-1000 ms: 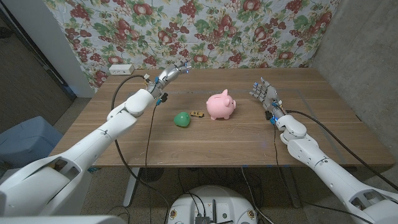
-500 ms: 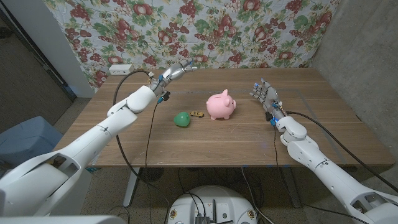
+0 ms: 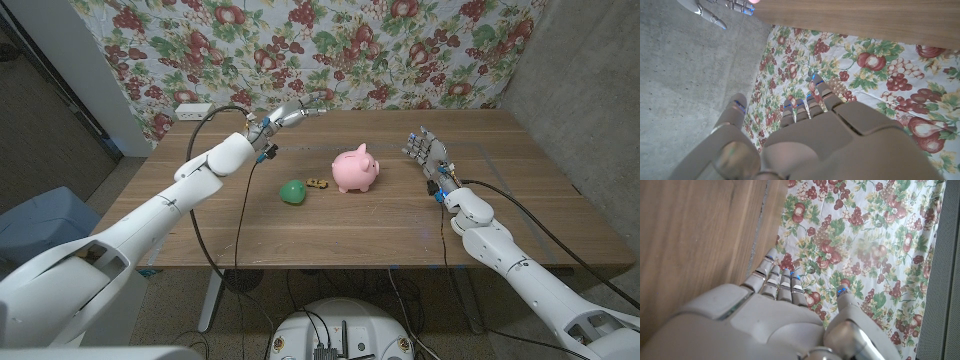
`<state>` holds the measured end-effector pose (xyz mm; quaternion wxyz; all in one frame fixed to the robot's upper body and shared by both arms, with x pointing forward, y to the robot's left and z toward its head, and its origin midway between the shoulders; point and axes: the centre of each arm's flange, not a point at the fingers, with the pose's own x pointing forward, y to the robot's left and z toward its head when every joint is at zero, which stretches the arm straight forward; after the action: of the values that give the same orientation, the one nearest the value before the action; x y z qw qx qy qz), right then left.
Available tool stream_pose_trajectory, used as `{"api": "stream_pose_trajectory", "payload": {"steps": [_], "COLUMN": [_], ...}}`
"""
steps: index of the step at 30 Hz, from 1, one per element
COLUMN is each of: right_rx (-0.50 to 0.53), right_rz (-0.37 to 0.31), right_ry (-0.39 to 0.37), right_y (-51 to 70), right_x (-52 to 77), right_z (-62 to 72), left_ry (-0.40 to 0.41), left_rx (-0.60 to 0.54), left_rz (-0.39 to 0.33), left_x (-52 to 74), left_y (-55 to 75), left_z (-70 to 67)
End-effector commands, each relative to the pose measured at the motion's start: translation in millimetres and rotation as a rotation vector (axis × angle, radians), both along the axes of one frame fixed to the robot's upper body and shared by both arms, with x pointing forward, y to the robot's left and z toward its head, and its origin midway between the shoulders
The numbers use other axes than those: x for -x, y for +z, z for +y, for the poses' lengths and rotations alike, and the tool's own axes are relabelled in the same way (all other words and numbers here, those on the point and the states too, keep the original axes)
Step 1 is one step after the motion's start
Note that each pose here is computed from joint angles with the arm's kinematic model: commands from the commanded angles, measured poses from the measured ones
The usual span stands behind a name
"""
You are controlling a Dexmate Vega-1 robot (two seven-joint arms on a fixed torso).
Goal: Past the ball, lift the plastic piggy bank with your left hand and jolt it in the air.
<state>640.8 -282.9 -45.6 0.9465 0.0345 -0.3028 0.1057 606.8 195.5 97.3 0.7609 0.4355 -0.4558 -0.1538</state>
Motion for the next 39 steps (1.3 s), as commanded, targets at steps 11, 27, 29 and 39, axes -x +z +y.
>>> {"api": "stream_pose_trajectory", "payload": {"steps": [11,27,29,39], "right_rx": [-0.016,-0.027,-0.027,-0.035], "right_rz": [-0.007,-0.018,-0.018,-0.017], "right_ry": [0.004,-0.005,-0.007,-0.016], "right_y": [-6.8,-12.0,-12.7,-14.0], "right_x": [3.3,9.4,10.0,12.7], "right_z": [3.2,0.7,0.0,-2.8], "left_ry": [-0.012,-0.024,-0.025,0.001], "left_rx": [-0.147,-0.231,-0.240,-0.290], "left_rz": [-0.064,-0.095,-0.096,-0.112], "left_x": [11.1,16.9,17.0,16.5], "left_y": [5.2,5.1,5.0,5.3], "left_z": [-24.1,-39.6,-41.6,-50.0]}}
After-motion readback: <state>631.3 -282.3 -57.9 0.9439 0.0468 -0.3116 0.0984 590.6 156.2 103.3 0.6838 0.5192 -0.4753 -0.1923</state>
